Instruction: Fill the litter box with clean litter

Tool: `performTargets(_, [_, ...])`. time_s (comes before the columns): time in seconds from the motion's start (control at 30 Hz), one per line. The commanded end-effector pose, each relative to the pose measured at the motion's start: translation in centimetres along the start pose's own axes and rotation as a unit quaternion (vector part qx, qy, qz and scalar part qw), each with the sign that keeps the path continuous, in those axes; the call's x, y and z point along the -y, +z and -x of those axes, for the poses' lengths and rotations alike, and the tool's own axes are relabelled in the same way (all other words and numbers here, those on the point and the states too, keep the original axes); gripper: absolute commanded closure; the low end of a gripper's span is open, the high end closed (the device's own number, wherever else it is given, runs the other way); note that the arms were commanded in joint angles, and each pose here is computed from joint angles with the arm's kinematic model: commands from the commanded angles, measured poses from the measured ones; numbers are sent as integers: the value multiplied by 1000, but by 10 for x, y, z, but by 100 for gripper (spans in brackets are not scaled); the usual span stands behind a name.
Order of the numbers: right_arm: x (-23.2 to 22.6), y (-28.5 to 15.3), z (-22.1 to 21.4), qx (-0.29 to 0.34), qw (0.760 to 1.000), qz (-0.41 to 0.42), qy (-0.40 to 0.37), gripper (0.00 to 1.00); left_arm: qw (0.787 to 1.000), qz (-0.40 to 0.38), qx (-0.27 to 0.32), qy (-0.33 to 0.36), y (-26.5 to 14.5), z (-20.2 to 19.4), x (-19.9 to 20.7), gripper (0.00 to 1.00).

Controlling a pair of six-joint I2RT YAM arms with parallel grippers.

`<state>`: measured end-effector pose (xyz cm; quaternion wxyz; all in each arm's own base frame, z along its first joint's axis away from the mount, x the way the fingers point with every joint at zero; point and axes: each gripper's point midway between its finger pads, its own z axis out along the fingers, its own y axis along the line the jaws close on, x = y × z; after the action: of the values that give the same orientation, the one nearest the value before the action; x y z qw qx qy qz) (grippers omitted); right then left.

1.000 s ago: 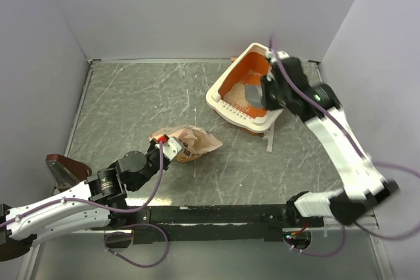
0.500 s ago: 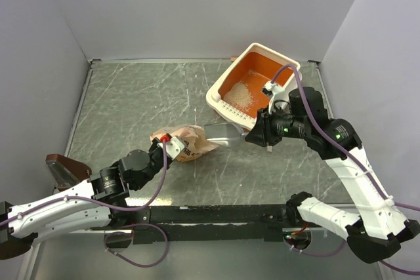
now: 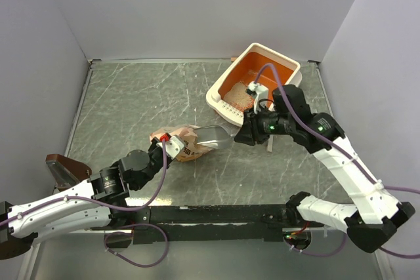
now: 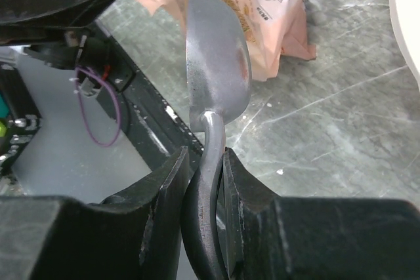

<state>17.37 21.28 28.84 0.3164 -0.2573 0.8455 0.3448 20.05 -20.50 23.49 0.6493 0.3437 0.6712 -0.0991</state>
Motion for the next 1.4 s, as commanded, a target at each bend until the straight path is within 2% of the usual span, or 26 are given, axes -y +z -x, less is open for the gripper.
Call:
performTargets(0.0, [4, 12, 23, 40, 998, -21, -44, 100, 999, 6, 36, -20, -2, 28, -6, 99])
performTargets(0.27, [10, 53, 13, 5, 992, -61, -110, 100, 999, 4, 35, -20, -2, 28, -5, 99])
performTargets(0.37, [15, 70, 8, -15, 991, -76, -112, 100, 999, 6, 31, -21, -2, 27, -6, 99])
performTargets(0.63, [8, 93, 25, -62, 992, -97, -57, 100, 999, -4, 28, -25, 3, 27, 1, 99])
performTargets(0.9, [14, 96, 37, -128, 979, -157, -10, 100, 999, 6, 33, -34, 0, 31, -5, 99])
performTargets(0.93, [22, 99, 27, -159, 971, -176, -2, 100, 999, 10, 32, -35, -1, 30, -7, 99])
performTargets(1.07, [22, 108, 20, -192, 961, -198, -3, 100, 998, 26, 29, -40, -2, 32, -13, 99])
performTargets(1.37, [26, 155, -10, -236, 951, -199, 18, 100, 998, 34, 25, -45, -3, 32, -16, 99])
